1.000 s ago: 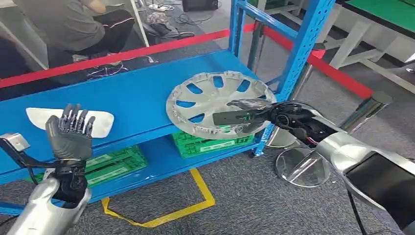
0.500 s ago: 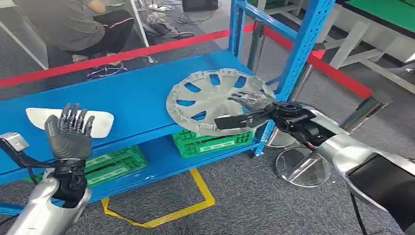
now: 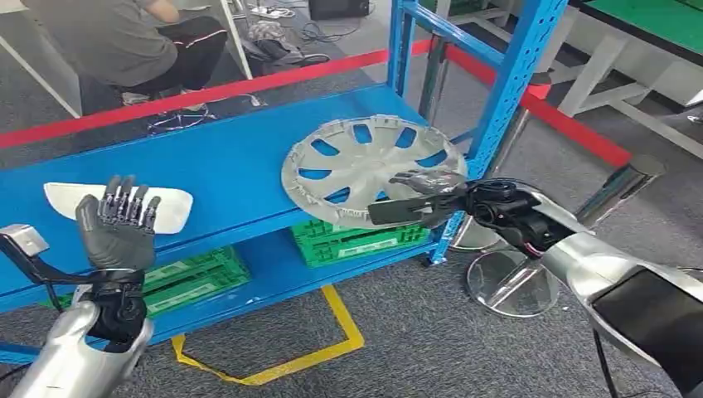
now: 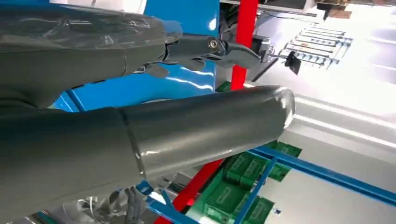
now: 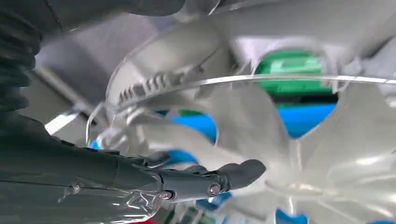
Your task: Take the parts from the cabinet and place them on the table.
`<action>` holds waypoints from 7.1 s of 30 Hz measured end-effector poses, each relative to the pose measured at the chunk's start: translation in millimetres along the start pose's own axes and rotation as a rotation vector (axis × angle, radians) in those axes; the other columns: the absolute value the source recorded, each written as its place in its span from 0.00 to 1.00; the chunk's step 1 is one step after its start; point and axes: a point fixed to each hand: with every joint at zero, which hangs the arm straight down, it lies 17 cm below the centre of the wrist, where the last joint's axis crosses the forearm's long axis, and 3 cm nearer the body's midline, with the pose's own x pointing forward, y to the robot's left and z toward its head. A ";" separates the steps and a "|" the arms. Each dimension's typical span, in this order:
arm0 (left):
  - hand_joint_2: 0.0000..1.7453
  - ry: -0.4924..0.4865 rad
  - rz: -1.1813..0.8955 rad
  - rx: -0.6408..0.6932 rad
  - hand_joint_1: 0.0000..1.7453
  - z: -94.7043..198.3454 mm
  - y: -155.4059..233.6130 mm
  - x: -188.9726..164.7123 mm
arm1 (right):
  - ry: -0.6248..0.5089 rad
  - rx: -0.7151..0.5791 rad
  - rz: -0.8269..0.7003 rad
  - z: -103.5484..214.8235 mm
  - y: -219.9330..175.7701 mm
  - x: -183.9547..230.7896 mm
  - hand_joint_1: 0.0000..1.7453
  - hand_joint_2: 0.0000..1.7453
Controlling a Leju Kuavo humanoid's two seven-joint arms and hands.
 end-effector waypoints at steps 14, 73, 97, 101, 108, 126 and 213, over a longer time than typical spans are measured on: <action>0.00 0.003 0.002 -0.004 0.00 -0.2 -0.8 -0.2 | 0.002 0.057 -0.166 5.7 6.1 -1.7 0.00 1.00; 0.00 -0.033 0.019 -0.021 0.00 -7.4 -8.7 6.6 | 0.061 -0.046 0.095 -1.7 11.1 -31.8 0.00 1.00; 0.00 -0.029 0.021 -0.015 0.00 -10.8 -4.3 2.5 | 0.045 -0.109 0.263 -5.2 11.1 -34.7 0.00 1.00; 0.00 -0.029 0.022 -0.013 0.00 -10.9 -3.9 2.5 | 0.042 -0.125 0.277 -5.1 10.3 -36.3 0.00 1.00; 0.00 -0.029 0.021 -0.012 0.00 -10.9 -3.8 2.5 | 0.047 -0.119 0.276 -4.6 14.3 -40.1 0.00 1.00; 0.00 -0.037 0.024 -0.002 0.00 -9.5 -1.5 2.1 | 0.039 -0.172 0.324 -4.5 13.6 -44.3 1.00 1.00; 1.00 -0.090 -0.146 0.029 0.00 7.0 5.1 0.5 | -0.517 -0.999 -0.627 162.5 -196.0 150.0 1.00 1.00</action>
